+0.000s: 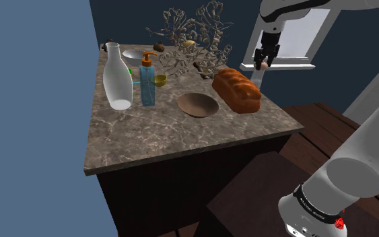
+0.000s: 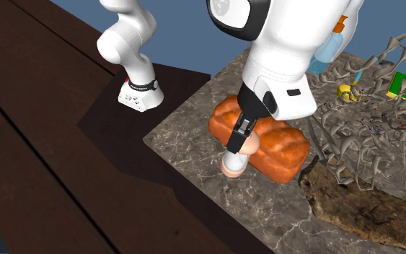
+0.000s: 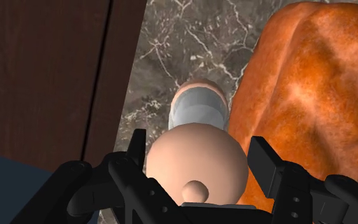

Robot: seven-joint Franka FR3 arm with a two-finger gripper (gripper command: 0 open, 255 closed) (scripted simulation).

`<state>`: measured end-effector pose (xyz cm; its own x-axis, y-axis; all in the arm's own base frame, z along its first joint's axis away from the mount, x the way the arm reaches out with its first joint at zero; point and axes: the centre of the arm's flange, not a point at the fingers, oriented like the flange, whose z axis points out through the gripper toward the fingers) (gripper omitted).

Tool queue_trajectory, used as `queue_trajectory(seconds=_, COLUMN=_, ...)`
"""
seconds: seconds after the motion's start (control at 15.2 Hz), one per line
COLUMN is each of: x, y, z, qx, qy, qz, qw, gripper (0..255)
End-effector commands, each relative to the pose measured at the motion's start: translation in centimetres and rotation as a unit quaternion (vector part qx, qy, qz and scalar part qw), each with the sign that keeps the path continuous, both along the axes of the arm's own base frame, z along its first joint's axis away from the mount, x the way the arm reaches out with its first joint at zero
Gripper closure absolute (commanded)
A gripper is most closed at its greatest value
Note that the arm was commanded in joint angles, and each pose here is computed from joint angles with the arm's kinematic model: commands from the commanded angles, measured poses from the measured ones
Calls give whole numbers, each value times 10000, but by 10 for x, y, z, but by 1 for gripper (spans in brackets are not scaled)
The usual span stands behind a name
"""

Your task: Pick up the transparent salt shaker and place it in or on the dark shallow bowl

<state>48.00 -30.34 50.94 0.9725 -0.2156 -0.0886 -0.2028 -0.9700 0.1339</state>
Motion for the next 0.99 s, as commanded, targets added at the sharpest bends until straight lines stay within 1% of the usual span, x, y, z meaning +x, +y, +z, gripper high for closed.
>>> queue_trajectory(seconds=0.0, x=0, y=0, z=11, qx=0, qy=0, qz=0, qw=10000, gripper=255)
queue_trajectory(seconds=0.92, x=0, y=0, z=85, qx=0, qy=0, qz=0, qw=10000, gripper=255)
